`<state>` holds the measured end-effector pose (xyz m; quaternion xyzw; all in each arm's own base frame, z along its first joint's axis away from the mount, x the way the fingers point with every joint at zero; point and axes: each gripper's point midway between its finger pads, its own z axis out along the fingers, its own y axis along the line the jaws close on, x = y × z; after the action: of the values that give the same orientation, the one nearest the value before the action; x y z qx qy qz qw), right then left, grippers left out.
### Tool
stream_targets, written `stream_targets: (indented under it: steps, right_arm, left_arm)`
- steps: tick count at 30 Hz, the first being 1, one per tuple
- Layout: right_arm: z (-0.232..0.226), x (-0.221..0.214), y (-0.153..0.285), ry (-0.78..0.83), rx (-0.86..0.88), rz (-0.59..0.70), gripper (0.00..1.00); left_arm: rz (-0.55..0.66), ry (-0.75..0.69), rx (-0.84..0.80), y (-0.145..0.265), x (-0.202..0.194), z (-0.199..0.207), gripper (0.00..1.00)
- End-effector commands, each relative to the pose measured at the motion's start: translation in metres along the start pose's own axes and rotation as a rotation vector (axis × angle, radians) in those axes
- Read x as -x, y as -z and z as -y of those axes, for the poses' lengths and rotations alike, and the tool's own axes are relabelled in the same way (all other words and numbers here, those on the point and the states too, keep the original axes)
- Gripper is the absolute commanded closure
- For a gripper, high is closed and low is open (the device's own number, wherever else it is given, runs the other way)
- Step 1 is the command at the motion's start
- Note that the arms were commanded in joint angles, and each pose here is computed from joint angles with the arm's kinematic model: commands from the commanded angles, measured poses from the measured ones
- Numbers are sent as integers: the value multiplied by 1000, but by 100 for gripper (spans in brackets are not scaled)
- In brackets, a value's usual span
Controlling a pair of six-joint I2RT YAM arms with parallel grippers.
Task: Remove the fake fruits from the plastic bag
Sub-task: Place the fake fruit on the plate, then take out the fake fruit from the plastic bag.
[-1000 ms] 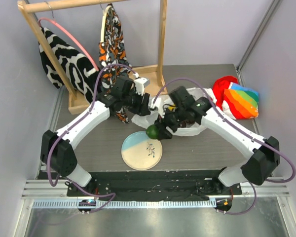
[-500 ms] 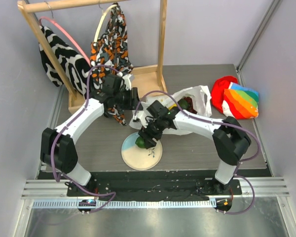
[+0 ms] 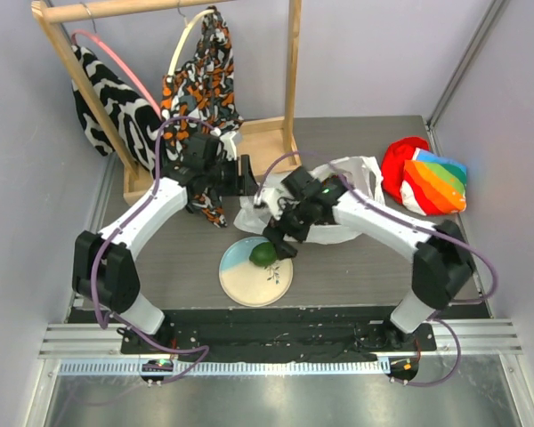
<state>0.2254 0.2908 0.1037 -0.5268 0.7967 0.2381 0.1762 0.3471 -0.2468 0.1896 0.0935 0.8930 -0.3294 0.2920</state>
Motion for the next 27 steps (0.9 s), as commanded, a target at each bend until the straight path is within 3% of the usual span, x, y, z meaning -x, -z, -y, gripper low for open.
stream_targets:
  steps: [1,3,5,10,11,16,20,27]
  right_arm:
    - [9,29,111,40,-42,181,11]
    - [28,28,130,3,-110,213,12]
    - [63,14,144,-67,-222,202,14]
    - [128,-23,136,-198,-403,78,32]
    - [141,-34,127,-222,-416,35,35]
    - [190,-38,114,-294,-521,16,34]
    - [223,-33,109,-320,-597,8,25]
    - [263,-43,89,-320,-652,-70,18]
  left_arm:
    - [45,-38,-46,14,7,12,45]
    - [38,-38,-50,14,2,10,50]
    - [37,-46,-59,16,-1,12,62]
    - [17,-48,-65,17,-13,10,96]
    - [16,-53,-67,17,-14,10,99]
    - [13,-63,-73,17,-14,11,100]
    - [19,-83,-42,16,-12,5,100]
    - [1,-68,-65,11,-14,7,100]
